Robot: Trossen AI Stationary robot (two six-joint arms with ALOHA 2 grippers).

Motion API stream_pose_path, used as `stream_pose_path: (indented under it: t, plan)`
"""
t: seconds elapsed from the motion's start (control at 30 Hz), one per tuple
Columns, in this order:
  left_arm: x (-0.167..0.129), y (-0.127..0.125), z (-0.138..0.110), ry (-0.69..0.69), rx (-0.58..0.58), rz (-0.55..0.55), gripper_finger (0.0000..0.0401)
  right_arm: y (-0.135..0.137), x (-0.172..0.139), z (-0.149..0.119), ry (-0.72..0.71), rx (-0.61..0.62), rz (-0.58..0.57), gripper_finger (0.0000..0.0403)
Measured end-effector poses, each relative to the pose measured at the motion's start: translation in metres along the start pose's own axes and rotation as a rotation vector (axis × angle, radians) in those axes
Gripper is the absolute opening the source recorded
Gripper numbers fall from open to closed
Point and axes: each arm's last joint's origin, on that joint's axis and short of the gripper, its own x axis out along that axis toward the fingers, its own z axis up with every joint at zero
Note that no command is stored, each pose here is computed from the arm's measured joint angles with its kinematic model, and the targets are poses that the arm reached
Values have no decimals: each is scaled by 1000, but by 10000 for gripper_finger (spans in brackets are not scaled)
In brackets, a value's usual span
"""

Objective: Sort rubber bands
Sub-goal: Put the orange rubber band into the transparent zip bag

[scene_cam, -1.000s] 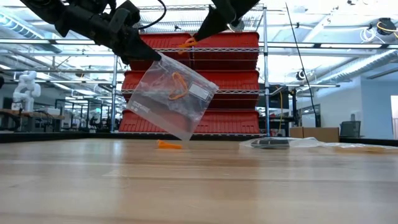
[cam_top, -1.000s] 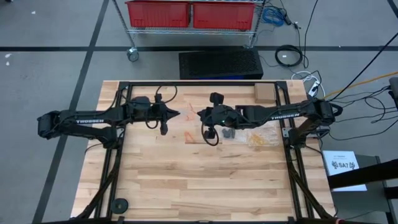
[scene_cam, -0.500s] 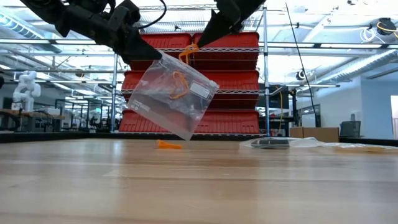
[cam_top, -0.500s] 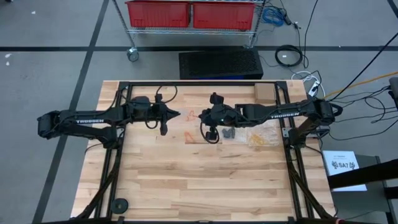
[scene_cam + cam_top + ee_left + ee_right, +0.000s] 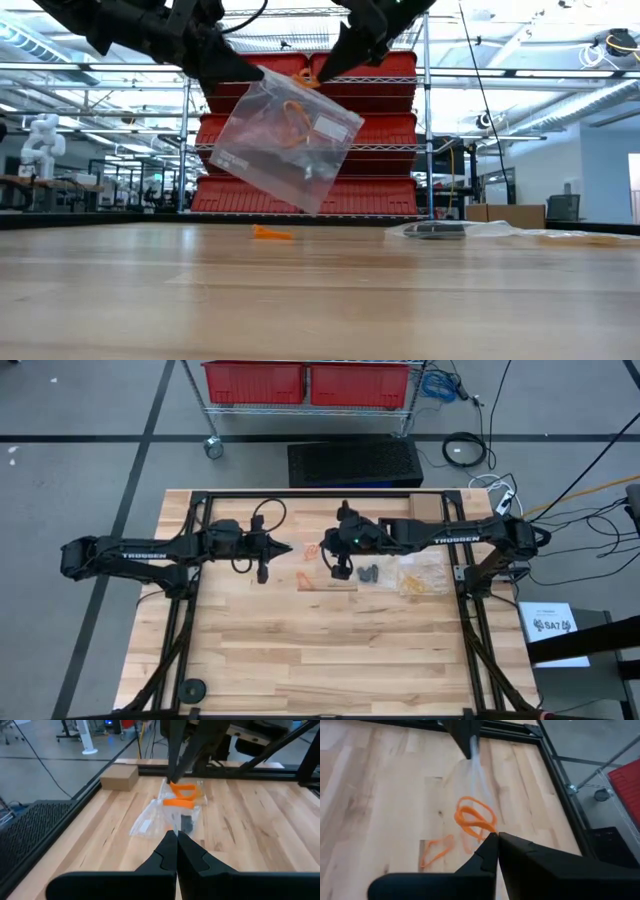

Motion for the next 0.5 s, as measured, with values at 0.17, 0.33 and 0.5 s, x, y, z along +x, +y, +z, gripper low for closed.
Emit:
stream_pose_path:
  t: [0.17,0.33,0.5]
  plan:
    - [0,-2,2,-17,4,-11,0,2,3,0,-2,1,18,0]
    - [0,-5,4,-34,9,-23,0,6,16,-4,13,11,63,0]
    - [0,-8,3,-30,11,-37,0,8,25,-5,2,15,69,0]
